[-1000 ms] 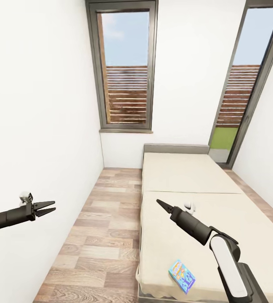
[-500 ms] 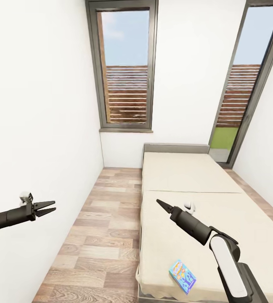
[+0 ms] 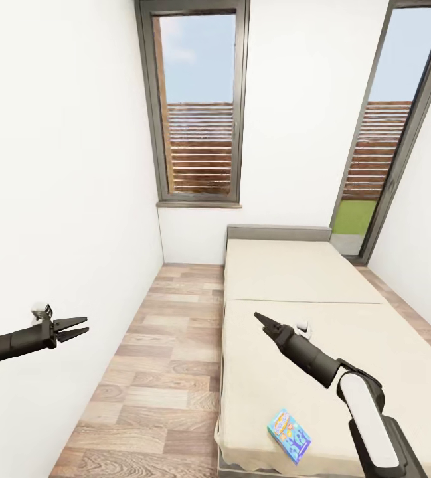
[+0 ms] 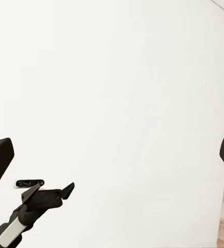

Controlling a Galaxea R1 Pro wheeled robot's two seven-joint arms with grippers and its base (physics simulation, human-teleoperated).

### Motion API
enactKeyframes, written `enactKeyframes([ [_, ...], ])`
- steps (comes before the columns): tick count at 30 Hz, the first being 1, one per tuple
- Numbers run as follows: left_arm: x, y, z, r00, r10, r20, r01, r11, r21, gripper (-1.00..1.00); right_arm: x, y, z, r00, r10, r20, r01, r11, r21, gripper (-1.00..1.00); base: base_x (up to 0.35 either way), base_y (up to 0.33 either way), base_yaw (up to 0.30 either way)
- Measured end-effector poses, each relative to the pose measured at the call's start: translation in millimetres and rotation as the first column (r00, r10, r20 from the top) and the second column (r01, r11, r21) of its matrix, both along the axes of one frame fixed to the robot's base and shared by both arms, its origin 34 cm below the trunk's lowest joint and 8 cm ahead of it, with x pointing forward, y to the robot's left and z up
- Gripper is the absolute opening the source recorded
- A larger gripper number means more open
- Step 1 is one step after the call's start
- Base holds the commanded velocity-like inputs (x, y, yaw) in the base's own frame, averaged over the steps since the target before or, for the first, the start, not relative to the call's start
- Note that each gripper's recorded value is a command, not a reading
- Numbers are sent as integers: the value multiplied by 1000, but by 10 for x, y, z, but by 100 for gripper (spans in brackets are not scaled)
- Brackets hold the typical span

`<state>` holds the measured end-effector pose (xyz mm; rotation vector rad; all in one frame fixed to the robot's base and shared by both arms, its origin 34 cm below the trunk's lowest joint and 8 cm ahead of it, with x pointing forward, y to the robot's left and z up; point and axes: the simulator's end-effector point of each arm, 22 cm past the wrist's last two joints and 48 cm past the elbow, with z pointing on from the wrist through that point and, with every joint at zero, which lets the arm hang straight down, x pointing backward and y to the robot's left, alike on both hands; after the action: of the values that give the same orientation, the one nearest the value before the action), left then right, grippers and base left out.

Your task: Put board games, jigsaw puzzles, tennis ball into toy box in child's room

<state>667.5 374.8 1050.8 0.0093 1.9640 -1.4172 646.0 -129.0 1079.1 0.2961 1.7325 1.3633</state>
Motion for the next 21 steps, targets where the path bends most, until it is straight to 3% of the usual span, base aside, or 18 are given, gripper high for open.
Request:
enactKeyframes([
  [4, 7, 0, -37, 1000, -1, 1, 1, 1000, -2, 100, 20, -86, -172, 999, -4, -53, 6, 999, 44, 100, 0, 0, 0],
  [8, 13, 14, -76, 1000, 0, 2, 0, 1000, -1, 100, 71, -311, -341, 995, -43, -92, 49, 997, 59, 100, 0, 0, 0],
  [12, 22, 20, -117, 1000, 1, 4, -1, 1000, 0, 100, -27, -494, -724, 982, -63, -180, 75, 995, 62, 100, 0, 0, 0],
  [17, 33, 21, -174, 1000, 1, 5, -1, 1000, 0, 100, -251, -536, -1122, 965, -66, -256, 83, 995, 55, 100, 0, 0, 0],
  [21, 41, 18, -221, 1000, 1, 5, -1, 1000, 0, 100, -309, -544, -1218, 962, -64, -266, 82, 995, 58, 100, 0, 0, 0],
])
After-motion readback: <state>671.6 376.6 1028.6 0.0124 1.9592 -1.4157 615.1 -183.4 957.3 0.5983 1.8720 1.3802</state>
